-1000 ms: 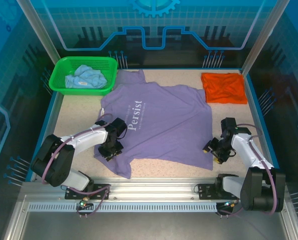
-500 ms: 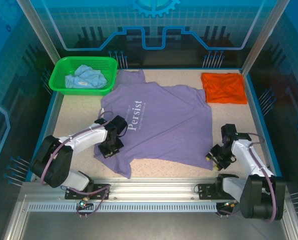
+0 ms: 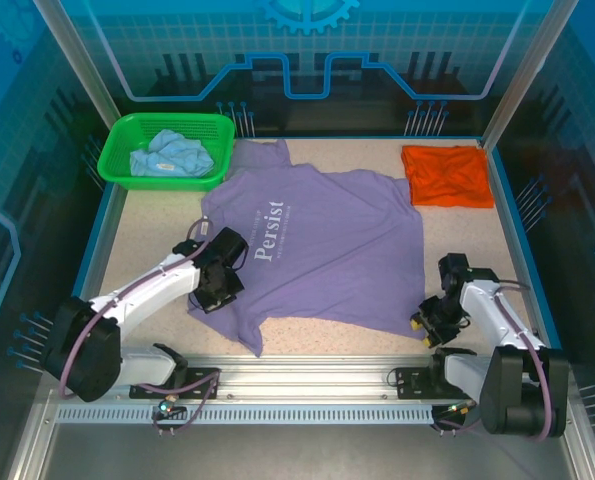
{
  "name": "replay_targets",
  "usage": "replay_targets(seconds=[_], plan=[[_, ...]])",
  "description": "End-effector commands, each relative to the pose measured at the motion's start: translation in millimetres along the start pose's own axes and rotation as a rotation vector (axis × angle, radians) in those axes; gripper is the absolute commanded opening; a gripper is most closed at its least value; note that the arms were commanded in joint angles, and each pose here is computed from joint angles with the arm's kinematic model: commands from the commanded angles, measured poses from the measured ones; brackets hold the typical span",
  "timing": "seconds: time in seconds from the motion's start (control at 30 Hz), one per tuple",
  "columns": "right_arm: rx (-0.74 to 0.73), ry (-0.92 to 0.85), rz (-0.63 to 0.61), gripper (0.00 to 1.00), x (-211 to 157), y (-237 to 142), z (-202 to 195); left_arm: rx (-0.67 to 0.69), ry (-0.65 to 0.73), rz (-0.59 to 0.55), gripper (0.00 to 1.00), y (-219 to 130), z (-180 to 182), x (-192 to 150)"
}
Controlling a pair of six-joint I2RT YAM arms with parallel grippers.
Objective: Fold and stack the t-shirts
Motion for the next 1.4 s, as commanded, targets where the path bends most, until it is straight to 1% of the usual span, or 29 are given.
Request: replay_targets(seconds=[0.0, 0.1, 0.17, 0.27, 0.43, 0.57, 0.67, 0.73, 1.0, 1.1, 1.37], plan=[[0.008, 0.114, 0.012, 0.36, -12, 6, 0, -0.014, 0.028, -0.012, 0.0, -5, 5, -2], [0.017, 0.172, -0.082, 0.41, -15, 4, -4, -0.028, 0.041, -0.015, 0.0, -6, 4, -2], [0.037, 0.215, -0.118, 0.4, -16, 6, -9, -0.032, 0.047, -0.015, 0.0, -7, 4, -2], [0.064, 0.248, -0.121, 0.39, -16, 15, -12, -0.037, 0.053, -0.015, 0.0, -8, 3, -2], [0.048, 0.283, -0.11, 0.38, -14, 23, -11, -0.043, 0.065, -0.023, 0.0, -12, 2, -1], [0.041, 0.289, -0.155, 0.38, -16, 23, -12, -0.042, 0.078, -0.033, 0.0, -16, 3, 0], [0.038, 0.309, -0.177, 0.36, -14, 27, -14, -0.038, 0.079, -0.034, 0.0, -17, 6, -1], [0.03, 0.317, -0.182, 0.33, -13, 30, -14, -0.036, 0.083, -0.035, 0.0, -18, 9, -1], [-0.01, 0.286, -0.228, 0.08, -7, 24, -8, -0.01, 0.112, -0.012, 0.0, -22, 28, -7], [-0.014, 0.266, -0.234, 0.01, -6, 22, -7, -0.008, 0.126, 0.007, 0.0, -25, 34, -10], [-0.071, 0.186, -0.291, 0.0, -9, 0, -9, 0.015, 0.189, 0.108, 0.0, -38, 52, -21]])
Point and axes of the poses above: each hand's point on the last joint's axis, 136 mm out from that joint toward the fingers, its own y axis out along the fingers, its own z axis along the line the jaws close on, x = y × z, the point moved 9 cm from there along -y, back along the fingers, and after that the axes turned 13 degrees about -y, right-handed, at the moved point
